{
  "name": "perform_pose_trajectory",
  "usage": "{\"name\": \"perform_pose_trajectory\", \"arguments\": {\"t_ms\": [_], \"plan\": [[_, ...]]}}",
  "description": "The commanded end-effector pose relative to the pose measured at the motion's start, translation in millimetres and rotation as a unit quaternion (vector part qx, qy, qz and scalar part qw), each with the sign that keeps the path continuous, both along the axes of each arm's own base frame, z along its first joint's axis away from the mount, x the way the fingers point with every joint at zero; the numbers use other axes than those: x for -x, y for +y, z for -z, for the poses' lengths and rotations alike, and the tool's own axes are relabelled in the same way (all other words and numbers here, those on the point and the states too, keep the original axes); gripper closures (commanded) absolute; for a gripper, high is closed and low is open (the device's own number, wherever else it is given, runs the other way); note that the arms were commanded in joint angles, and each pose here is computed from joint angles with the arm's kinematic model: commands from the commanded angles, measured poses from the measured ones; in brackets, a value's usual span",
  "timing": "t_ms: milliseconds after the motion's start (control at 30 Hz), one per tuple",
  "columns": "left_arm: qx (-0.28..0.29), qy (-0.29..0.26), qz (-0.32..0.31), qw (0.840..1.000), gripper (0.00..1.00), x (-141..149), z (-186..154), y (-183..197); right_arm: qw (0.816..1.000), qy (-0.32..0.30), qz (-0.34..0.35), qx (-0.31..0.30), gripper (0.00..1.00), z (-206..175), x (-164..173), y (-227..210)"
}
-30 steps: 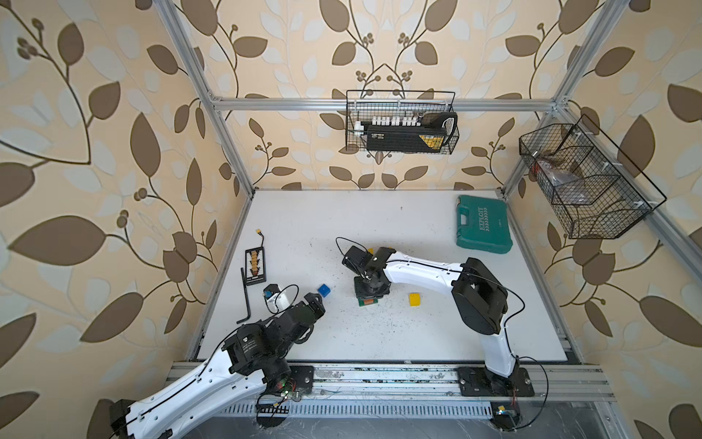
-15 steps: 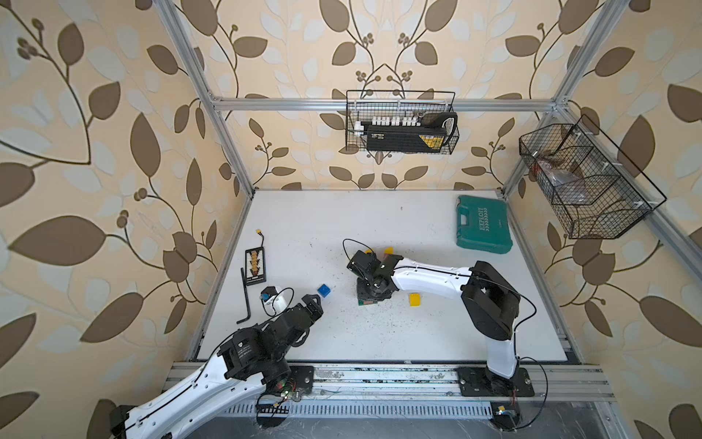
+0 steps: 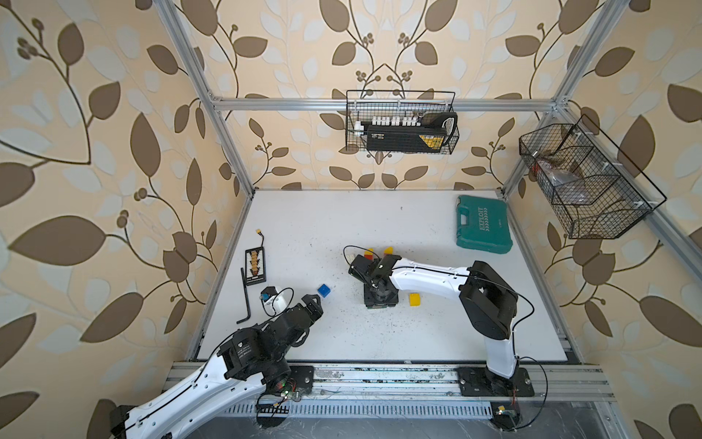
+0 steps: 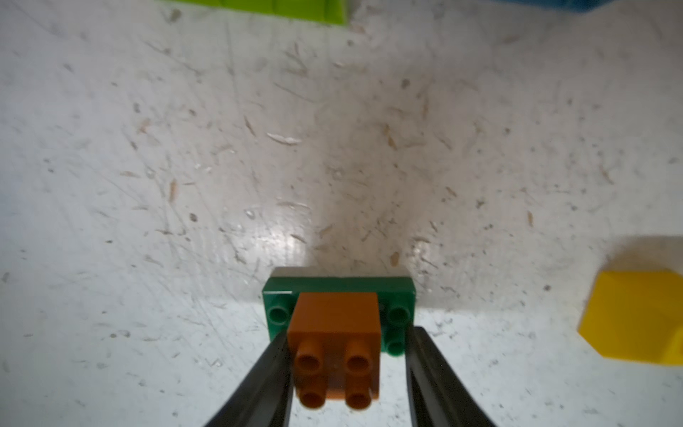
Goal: Assemble the number 1 with lego
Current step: Assemble the lego brick with the lego brick, then pick up the lego brick from the center of the board.
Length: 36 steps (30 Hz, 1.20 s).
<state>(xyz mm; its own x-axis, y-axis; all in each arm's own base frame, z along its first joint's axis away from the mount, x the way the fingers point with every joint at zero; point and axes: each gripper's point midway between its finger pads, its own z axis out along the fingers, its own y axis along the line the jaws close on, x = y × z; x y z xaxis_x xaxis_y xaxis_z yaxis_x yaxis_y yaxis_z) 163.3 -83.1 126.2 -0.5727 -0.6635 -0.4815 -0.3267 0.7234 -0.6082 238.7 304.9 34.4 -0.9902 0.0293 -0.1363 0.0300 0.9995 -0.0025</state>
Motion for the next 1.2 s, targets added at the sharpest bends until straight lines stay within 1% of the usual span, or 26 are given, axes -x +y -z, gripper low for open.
{"name": "perform_pose_trajectory", "arguments": {"t_ms": [0, 67, 200, 367, 400, 433, 467, 500, 600, 667, 833, 933, 1000, 1033, 1100, 1167], "plan": [[-0.008, -0.003, -0.005, 1.000, 0.01, -1, 2, 4, 1.000, -0.007, 0.005, 0.015, 0.45, -32, 4, -7], [-0.009, -0.002, -0.002, 1.000, 0.01, -1, 2, 3, 1.000, -0.016, 0.009, 0.004, 0.42, -47, 3, -7], [-0.012, 0.001, 0.000, 1.000, 0.01, -1, 3, 1, 0.999, -0.039, 0.018, -0.018, 0.42, -75, 5, -11], [-0.019, 0.012, 0.004, 1.000, 0.01, 0, 4, -1, 0.994, -0.093, 0.031, -0.039, 0.41, -104, 9, -37], [-0.021, 0.015, 0.005, 1.000, 0.01, 0, 5, -1, 0.993, -0.100, 0.034, -0.044, 0.40, -107, 11, -42], [-0.023, 0.019, 0.004, 1.000, 0.01, 0, 6, -1, 0.992, -0.108, 0.042, -0.043, 0.30, -109, 13, -50], [-0.026, 0.027, 0.003, 0.999, 0.01, 1, 7, -1, 0.992, -0.113, 0.047, -0.042, 0.25, -110, 15, -57], [-0.027, 0.034, 0.001, 0.999, 0.01, 2, 10, -1, 0.991, -0.114, 0.049, -0.039, 0.24, -111, 16, -63], [-0.027, 0.063, 0.001, 0.998, 0.01, 6, 19, -5, 0.991, -0.122, 0.051, -0.017, 0.11, -109, 19, -79], [-0.036, 0.083, -0.006, 0.996, 0.01, 9, 21, -5, 0.990, -0.129, 0.050, 0.001, 0.01, -101, 20, -88], [-0.072, 0.115, -0.030, 0.990, 0.01, 9, 14, 0, 0.990, -0.135, 0.048, 0.019, 0.01, -76, 19, -99], [-0.098, 0.128, -0.049, 0.986, 0.01, 5, 1, 3, 0.986, -0.160, 0.041, 0.004, 0.01, -76, 15, -94], [-0.110, 0.142, -0.075, 0.981, 0.01, 1, -7, 9, 0.984, -0.175, 0.045, 0.000, 0.01, -73, 14, -97], [-0.110, 0.153, -0.082, 0.979, 0.01, -3, -10, 8, 0.983, -0.179, 0.044, -0.008, 0.01, -80, 14, -96], [-0.091, 0.182, -0.089, 0.975, 0.01, -14, -10, 3, 0.978, -0.205, 0.034, -0.017, 0.01, -104, 16, -100], [-0.056, 0.227, -0.089, 0.968, 0.04, -30, -1, -7, 0.968, -0.243, 0.059, -0.034, 0.01, -113, 21, -115]]}}
